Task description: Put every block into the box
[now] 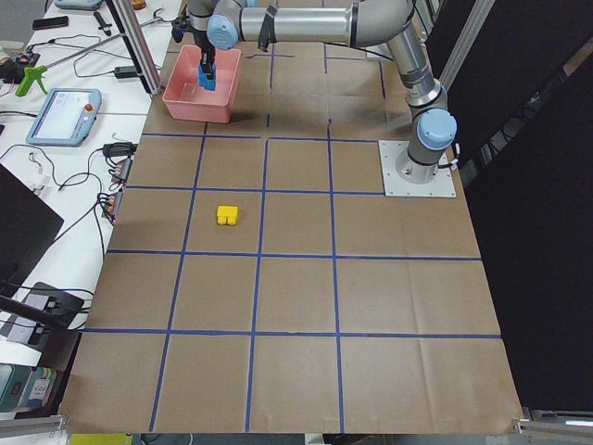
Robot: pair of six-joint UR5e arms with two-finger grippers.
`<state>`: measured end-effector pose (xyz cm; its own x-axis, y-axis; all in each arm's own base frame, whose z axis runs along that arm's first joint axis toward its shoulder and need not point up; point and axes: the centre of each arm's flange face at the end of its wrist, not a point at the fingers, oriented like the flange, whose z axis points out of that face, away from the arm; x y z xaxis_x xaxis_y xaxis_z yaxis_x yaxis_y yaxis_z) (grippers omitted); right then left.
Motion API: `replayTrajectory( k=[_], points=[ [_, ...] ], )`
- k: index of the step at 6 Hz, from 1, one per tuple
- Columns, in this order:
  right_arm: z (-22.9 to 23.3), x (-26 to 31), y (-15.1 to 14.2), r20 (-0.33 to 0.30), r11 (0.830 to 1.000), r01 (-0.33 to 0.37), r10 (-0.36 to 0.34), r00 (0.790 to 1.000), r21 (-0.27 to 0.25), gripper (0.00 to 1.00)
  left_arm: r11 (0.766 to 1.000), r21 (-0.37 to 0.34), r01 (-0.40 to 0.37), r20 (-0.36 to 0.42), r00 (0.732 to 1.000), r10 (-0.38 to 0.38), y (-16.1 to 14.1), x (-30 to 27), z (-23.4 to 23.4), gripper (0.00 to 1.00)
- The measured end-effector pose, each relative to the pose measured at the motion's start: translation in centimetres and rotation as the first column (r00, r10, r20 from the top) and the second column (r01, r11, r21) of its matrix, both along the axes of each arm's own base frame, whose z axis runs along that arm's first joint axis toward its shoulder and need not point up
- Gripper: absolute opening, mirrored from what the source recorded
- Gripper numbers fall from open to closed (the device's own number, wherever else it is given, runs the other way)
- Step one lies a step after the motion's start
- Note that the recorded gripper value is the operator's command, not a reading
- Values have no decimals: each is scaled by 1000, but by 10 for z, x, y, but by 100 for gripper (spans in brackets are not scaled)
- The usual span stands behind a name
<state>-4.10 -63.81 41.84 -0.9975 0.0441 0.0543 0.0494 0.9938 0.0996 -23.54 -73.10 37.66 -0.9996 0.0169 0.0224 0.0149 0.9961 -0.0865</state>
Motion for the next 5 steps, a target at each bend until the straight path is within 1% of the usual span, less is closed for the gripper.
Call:
replayTrajectory(
  k=[2, 3, 4, 5],
  points=[
    [-1, 15, -2, 2, 1000, -20, 20, 1000, 1, 39, 1000, -9, 28, -1, 1000, -28, -35, -42, -36, 23],
    [-1, 17, -2, 2, 1000, -23, 23, 1000, 1, 39, 999, 3, 49, 2, 999, -49, -41, -62, -57, 36],
    [-2, 18, -3, 2, 1000, -24, 24, 1000, -2, 39, 999, 19, 51, 2, 999, -51, -40, -79, -73, 62],
    [-3, 19, -4, 1, 1000, -26, 26, 1000, -5, 39, 999, 30, 34, 2, 999, -34, -37, -90, -82, 88]
  ],
)
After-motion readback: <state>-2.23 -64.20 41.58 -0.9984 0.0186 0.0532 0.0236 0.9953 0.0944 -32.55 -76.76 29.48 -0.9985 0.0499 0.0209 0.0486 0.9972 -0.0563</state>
